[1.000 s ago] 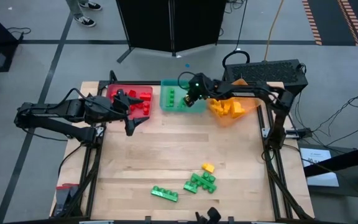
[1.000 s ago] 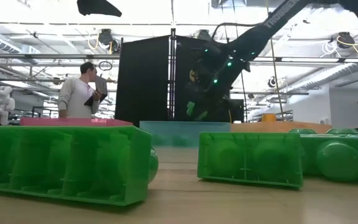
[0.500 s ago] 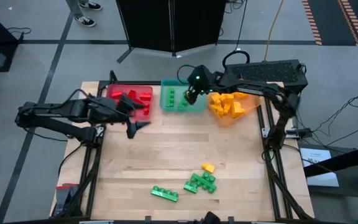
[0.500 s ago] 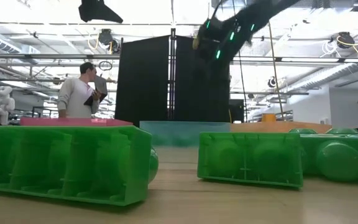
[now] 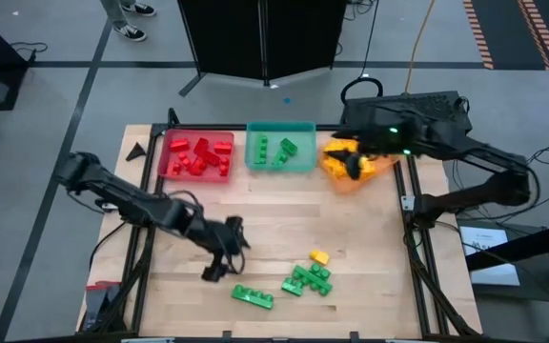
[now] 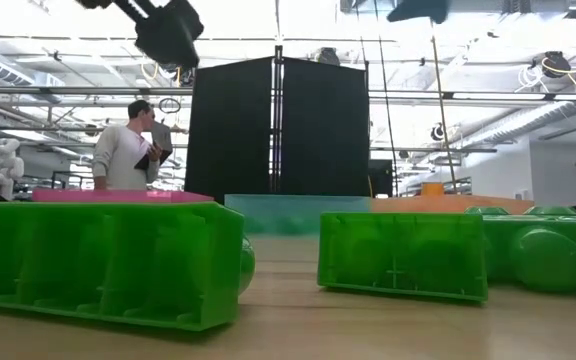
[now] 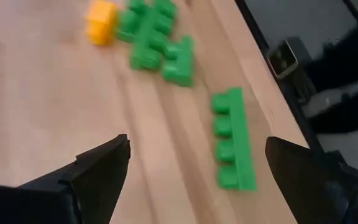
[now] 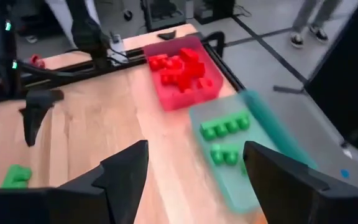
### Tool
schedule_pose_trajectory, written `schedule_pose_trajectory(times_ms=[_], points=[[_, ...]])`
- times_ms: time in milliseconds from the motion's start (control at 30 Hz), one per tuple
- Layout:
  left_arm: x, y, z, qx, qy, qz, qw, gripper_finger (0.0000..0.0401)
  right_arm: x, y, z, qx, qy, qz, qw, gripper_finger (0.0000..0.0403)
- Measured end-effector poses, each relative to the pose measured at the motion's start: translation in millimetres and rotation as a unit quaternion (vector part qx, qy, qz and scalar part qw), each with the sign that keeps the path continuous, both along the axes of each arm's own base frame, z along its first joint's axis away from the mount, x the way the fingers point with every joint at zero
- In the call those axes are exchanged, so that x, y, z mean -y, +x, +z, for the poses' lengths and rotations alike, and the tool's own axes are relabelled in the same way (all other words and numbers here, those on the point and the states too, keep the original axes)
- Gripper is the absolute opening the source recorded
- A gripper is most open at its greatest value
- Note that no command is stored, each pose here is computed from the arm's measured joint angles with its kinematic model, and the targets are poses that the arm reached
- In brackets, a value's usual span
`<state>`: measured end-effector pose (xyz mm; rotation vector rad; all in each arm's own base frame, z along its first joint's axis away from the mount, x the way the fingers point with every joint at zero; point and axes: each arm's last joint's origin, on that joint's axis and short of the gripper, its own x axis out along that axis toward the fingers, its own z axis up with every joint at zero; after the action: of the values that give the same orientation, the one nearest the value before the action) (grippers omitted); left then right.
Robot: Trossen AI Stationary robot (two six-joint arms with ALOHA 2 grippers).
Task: Sort blocks
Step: Put the green game piece into the blue bin
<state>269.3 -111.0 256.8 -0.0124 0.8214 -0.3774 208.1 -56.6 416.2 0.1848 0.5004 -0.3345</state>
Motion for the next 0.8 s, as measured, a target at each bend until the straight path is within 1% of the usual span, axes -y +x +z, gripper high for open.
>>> schedule_pose_trajectory(times_ms=[67, 167, 300, 433, 600, 800], points=[[9, 7, -9, 0.005, 0.005, -0.016, 1.000, 0.0373, -8, -15, 3, -0.005, 0.011, -0.014, 1.000, 0.0258], [14, 19, -16, 0.029, 0.003, -0.029, 0.999, 0.0373, -17, -29, 2, -0.026, 0.026, -0.024, 0.999, 0.0258], [21, 32, -29, 0.042, -0.012, -0.038, 0.998, 0.0373, -24, -35, -2, -0.049, 0.043, -0.026, 0.998, 0.0258], [39, 37, -42, 0.040, -0.039, -0.044, 0.997, 0.0373, -29, -33, -2, -0.052, 0.046, -0.013, 0.998, 0.0258], [56, 41, -55, 0.039, -0.052, -0.016, 0.998, 0.0373, -33, -31, -3, -0.055, 0.043, -0.001, 0.998, 0.0258], [72, 38, -71, 0.014, -0.065, 0.024, 0.997, 0.0373, -34, -31, -5, -0.065, 0.044, -0.001, 0.997, 0.0258]])
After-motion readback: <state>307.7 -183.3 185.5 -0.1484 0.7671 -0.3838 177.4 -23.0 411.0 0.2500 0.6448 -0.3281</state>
